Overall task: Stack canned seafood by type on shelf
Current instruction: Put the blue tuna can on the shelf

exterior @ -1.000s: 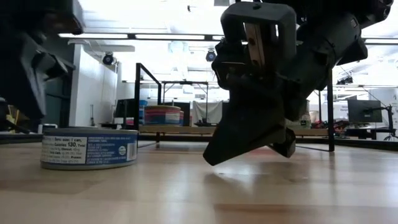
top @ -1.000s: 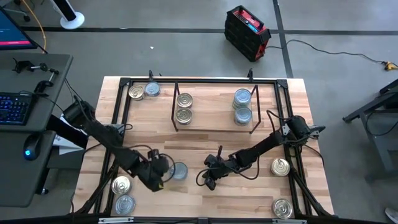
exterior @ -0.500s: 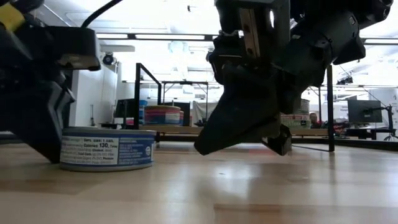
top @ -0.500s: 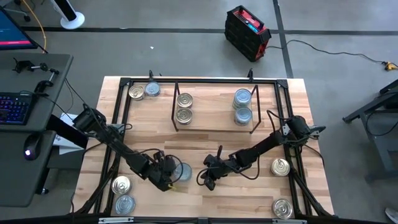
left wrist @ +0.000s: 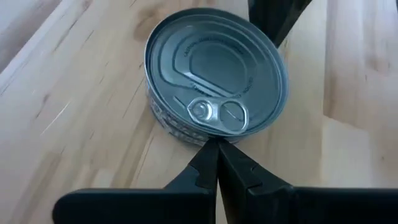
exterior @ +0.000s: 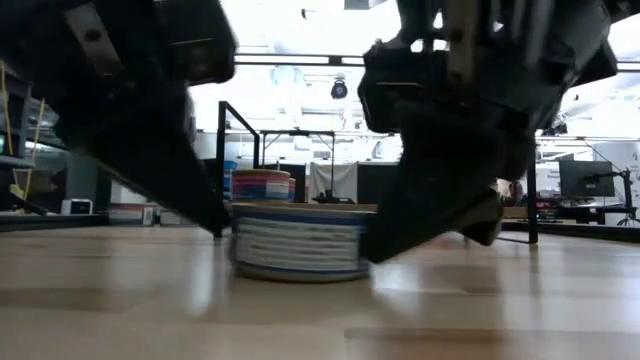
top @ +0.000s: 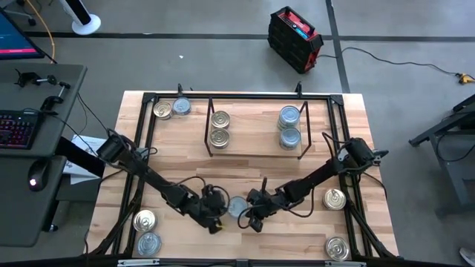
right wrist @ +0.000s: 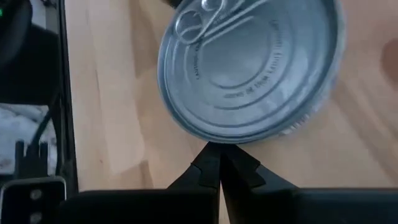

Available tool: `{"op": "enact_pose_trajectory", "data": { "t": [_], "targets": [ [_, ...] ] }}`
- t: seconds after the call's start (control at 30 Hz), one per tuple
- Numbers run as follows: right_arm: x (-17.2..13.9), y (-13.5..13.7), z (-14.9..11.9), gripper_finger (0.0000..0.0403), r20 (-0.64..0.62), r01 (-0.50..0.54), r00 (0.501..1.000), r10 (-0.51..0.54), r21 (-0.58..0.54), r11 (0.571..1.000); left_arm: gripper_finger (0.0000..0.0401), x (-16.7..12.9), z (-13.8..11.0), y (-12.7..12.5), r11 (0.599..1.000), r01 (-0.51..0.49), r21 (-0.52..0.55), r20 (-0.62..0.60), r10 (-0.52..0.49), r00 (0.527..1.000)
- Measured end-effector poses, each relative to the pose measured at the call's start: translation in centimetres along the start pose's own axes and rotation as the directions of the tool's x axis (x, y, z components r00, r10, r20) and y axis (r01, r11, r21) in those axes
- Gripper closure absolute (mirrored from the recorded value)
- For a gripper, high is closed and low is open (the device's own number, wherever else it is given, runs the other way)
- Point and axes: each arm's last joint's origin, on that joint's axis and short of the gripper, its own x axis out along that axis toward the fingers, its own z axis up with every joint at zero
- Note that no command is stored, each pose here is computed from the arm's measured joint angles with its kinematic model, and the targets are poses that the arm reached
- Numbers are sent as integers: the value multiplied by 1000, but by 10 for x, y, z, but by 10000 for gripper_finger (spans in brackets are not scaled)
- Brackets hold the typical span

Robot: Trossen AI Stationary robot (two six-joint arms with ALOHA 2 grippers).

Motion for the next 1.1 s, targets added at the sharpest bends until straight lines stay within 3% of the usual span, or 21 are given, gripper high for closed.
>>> {"op": "enact_pose_trajectory", "data": {
  "t": [0.27,0.4,0.53,1.1],
  "targets": [
    [-7,2,-11,403,-83,37,996,-39,-19,999,401,-14,22,-11,989,-37,142,-96,51,994],
    [-11,3,-14,403,-97,69,993,-70,-17,997,401,-31,34,-12,982,-33,186,-60,45,997],
    [-11,1,-13,403,-62,104,993,-104,8,995,401,-31,38,-12,973,-24,228,-36,33,999],
    [-21,-2,4,403,-16,123,992,-124,-19,992,401,3,23,-9,988,-7,153,-76,19,997]
  ]
}}
